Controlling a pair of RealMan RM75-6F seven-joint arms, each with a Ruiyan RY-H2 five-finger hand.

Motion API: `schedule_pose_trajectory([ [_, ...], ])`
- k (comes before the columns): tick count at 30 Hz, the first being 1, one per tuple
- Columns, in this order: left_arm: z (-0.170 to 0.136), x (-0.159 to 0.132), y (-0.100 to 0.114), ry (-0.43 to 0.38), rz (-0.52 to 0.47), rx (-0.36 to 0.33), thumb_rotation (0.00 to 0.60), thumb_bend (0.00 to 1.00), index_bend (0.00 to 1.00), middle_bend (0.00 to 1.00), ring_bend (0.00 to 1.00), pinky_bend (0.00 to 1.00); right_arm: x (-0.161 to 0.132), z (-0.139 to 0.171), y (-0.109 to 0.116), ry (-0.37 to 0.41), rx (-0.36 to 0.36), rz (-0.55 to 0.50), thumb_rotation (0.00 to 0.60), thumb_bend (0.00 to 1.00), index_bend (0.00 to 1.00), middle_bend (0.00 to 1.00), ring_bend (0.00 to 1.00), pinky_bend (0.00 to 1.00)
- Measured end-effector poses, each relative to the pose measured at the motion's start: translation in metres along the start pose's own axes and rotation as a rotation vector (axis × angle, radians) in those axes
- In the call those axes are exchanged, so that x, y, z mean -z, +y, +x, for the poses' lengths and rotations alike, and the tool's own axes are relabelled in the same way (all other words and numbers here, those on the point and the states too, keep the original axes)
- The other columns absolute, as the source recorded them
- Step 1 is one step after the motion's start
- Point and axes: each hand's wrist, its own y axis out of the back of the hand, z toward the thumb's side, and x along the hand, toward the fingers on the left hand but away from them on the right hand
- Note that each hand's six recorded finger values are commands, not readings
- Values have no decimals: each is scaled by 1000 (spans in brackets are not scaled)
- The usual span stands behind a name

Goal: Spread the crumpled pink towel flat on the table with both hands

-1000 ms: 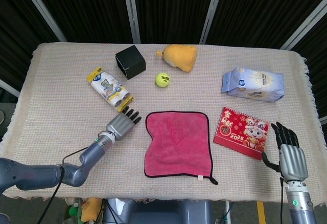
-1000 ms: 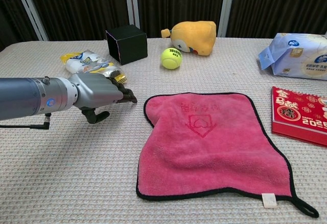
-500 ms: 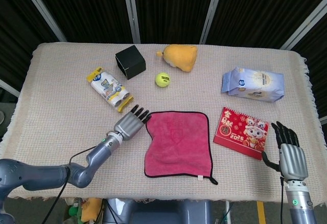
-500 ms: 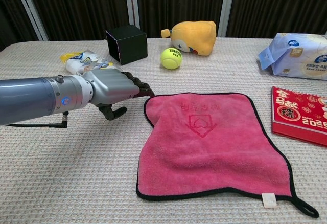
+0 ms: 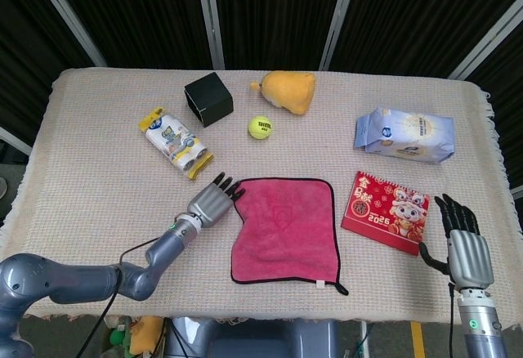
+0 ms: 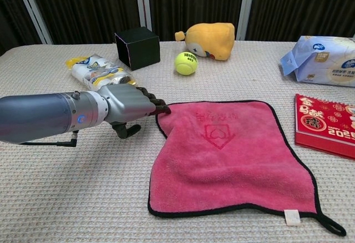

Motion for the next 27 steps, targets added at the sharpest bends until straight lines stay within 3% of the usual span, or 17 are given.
schedule_pose_trajectory([
  [27, -9, 34, -14, 68, 11, 33, 600, 618, 0, 0, 0, 0, -2, 1, -1, 4, -3, 5, 600, 386, 0, 0, 0, 0],
])
